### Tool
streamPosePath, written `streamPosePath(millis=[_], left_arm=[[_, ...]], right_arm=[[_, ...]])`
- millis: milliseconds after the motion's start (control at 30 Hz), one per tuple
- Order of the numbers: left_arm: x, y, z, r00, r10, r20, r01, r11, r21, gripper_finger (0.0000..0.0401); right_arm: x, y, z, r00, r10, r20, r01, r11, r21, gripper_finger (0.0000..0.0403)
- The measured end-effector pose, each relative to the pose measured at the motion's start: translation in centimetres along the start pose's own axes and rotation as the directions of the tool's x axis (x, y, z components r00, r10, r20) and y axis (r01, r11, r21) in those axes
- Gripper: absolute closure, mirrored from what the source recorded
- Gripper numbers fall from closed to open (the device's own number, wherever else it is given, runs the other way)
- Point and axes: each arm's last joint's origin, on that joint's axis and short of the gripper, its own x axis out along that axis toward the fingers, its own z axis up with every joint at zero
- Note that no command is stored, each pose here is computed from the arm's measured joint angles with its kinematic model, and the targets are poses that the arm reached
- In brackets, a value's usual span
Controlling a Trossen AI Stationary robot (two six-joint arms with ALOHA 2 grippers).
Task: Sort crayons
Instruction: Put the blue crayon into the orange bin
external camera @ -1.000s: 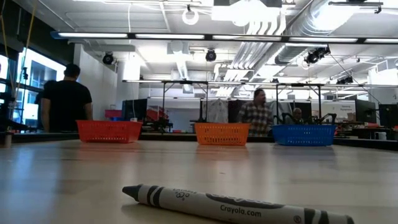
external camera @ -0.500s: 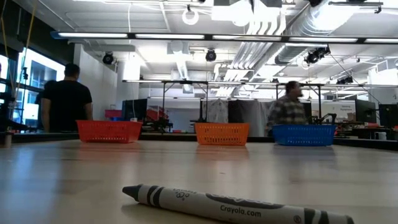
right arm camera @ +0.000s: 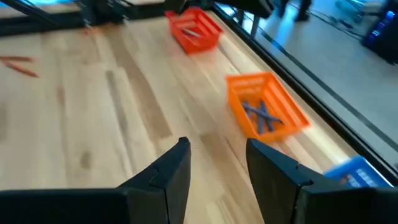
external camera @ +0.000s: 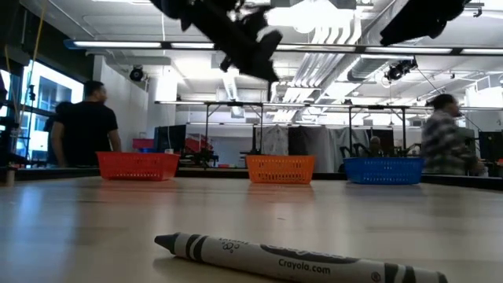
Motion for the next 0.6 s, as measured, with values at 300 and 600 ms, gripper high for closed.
streamPosePath(millis=[300, 600], left_arm=[[6.5, 3.9, -4.9, 0.977, -0.092, -0.191, 0.036, 0.960, -0.277, 0.0396], [10.1, 2.9, -8.3, 0.968, -0.158, -0.196, 0.088, 0.941, -0.326, 0.0396]], right_arm=[[1.2, 0.8, -0.6, 0.996, -0.076, -0.037, 0.075, 0.997, -0.027, 0.0253], [2.1, 1.5, -0.9, 0.993, -0.098, -0.067, 0.095, 0.995, -0.043, 0.0253]])
